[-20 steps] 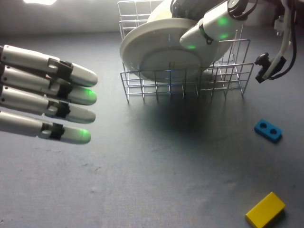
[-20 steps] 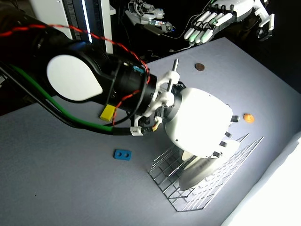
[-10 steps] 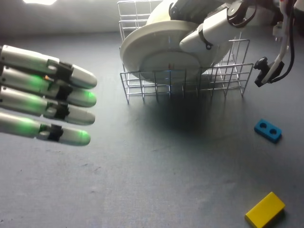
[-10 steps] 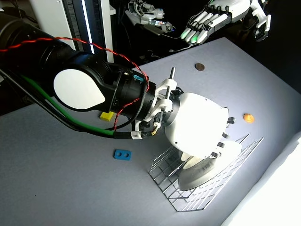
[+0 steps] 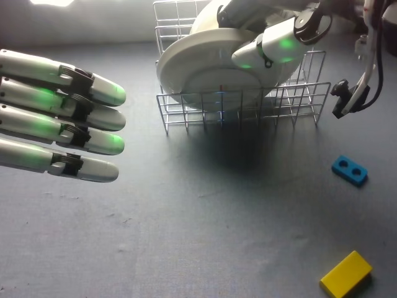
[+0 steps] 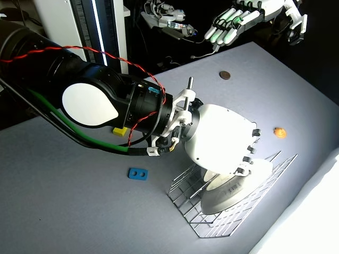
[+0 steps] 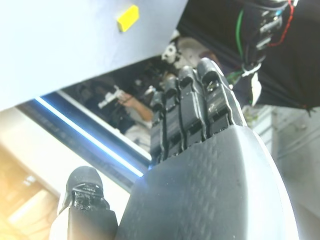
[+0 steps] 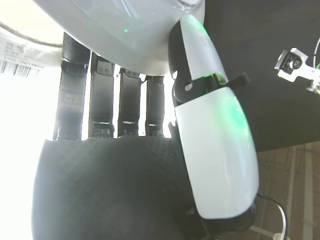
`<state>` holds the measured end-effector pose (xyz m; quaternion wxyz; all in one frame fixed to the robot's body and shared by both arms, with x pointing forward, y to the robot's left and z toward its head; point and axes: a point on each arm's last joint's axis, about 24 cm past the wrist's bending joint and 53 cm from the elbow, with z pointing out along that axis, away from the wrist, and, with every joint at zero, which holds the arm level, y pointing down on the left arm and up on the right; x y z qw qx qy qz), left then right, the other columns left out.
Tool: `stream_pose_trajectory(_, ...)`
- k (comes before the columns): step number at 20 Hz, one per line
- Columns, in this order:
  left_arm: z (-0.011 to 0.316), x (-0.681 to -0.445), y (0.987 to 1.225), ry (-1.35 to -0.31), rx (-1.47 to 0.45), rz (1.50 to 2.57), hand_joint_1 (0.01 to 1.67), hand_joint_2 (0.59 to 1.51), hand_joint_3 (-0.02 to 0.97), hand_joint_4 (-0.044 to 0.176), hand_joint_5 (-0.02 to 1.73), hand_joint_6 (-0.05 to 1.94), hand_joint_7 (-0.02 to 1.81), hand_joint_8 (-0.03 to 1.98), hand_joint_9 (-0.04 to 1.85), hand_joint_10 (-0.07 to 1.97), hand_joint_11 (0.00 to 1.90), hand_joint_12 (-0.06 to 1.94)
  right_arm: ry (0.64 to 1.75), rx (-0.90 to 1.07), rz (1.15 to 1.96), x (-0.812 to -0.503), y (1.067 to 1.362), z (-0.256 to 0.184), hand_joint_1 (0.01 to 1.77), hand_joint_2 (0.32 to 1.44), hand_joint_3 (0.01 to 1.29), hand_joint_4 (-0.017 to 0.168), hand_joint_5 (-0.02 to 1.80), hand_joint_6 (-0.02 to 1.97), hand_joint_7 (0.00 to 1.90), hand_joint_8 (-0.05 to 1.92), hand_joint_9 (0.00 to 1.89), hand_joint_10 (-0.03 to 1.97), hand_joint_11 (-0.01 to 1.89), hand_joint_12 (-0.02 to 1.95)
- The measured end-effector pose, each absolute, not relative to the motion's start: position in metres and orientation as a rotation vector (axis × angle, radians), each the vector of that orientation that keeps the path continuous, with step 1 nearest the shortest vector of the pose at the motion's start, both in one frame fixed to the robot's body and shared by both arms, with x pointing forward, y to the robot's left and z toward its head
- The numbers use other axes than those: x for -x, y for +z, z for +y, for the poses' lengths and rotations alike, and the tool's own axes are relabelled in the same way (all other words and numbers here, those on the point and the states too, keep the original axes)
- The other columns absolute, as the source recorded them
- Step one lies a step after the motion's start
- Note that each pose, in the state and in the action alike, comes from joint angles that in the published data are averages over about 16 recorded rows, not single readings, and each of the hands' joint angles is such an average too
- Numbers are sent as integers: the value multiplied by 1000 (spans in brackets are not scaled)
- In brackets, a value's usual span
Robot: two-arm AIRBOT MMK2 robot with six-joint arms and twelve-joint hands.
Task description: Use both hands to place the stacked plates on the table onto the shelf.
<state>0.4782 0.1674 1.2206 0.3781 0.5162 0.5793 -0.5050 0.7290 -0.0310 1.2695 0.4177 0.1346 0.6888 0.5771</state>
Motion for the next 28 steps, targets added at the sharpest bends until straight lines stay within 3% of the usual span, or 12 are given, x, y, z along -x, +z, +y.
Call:
stream_pose_trajectory(5, 166, -478, 1221, -1288, -1321, 1476, 14, 1116, 10, 0, 244, 8, 256, -4, 227, 13, 21, 404, 1469, -303, 1693, -723, 1282, -30, 1103, 1112, 12, -7, 666, 825, 742, 450, 552, 772, 324, 1480)
stream_pose_trajectory(12, 165, -477, 1221, -1289, -1323, 1471, 13, 1127, 8, 0, 255, 8, 265, -4, 237, 12, 23, 421, 1487, -170, 1596, -702, 1314, -32, 864, 1098, 11, -4, 559, 688, 622, 615, 483, 876, 251, 1495)
stream_pose_trajectory(15, 164, -477, 1221, -1289, -1323, 1471, 20, 1145, 7, 0, 304, 35, 319, 36, 291, 68, 73, 512, 1476, -77, 1556, -687, 1324, -30, 714, 1114, 11, -3, 558, 724, 609, 740, 491, 974, 285, 1523)
stream_pose_trajectory(19, 164, -477, 1221, -1288, -1323, 1471, 38, 1157, 8, 5, 556, 414, 579, 437, 550, 483, 364, 878, 1449, 61, 1509, -661, 1331, -30, 471, 1131, 11, 8, 727, 1047, 758, 1103, 704, 1240, 559, 1640)
stream_pose_trajectory(25, 164, -477, 1221, -1285, -1320, 1472, 293, 1198, 5, 69, 981, 1130, 1016, 1155, 999, 1198, 912, 1444, 1410, 271, 1460, -611, 1328, -30, 338, 1235, 11, 70, 1091, 1498, 1123, 1529, 1125, 1609, 1114, 1797)
stream_pose_trajectory(28, 164, -477, 1221, -1283, -1319, 1472, 374, 1214, 4, 88, 1158, 1411, 1196, 1443, 1178, 1489, 1127, 1683, 1403, 316, 1455, -598, 1324, -29, 313, 1254, 11, 89, 1225, 1671, 1258, 1691, 1280, 1761, 1317, 1860)
